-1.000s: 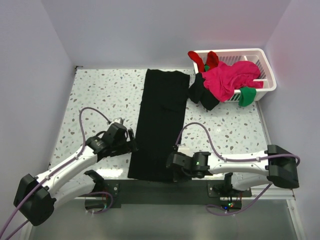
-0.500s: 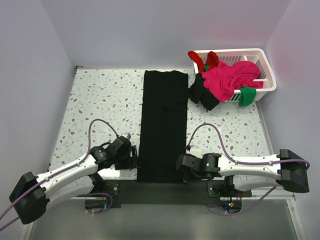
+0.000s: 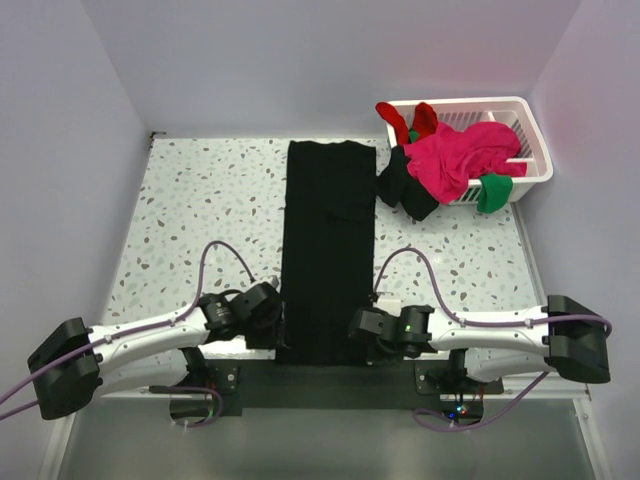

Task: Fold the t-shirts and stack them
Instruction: Fold the tshirt

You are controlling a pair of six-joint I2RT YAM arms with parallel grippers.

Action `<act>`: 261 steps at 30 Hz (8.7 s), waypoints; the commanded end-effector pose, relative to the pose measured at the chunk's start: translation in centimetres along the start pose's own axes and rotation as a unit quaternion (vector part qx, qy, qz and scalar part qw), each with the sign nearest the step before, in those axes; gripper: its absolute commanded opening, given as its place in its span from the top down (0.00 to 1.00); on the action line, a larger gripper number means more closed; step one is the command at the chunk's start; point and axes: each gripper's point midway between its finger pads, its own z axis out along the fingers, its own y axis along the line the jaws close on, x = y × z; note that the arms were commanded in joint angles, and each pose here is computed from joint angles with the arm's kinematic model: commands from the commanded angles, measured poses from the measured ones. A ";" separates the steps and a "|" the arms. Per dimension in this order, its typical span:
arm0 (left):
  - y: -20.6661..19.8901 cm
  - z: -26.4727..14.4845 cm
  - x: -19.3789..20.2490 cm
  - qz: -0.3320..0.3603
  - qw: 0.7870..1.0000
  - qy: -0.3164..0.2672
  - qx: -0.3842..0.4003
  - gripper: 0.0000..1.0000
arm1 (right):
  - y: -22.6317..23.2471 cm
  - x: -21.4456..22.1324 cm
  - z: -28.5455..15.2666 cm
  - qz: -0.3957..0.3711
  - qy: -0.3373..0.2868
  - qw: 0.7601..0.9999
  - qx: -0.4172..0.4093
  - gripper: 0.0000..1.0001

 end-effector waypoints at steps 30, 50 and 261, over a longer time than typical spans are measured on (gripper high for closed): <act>1.3 0.9 3.1 -0.007 0.998 0.046 -0.030 1.00 | -0.6 0.4 -0.3 0.007 0.010 1.000 0.000 1.00; 1.9 -2.4 3.6 -0.005 0.998 0.041 -0.051 1.00 | -0.8 3.0 -2.4 -0.032 0.083 0.996 0.006 1.00; 0.6 -5.9 -11.5 -0.031 0.998 -0.043 0.024 1.00 | -0.7 -11.5 -6.3 0.026 0.034 0.998 -0.042 1.00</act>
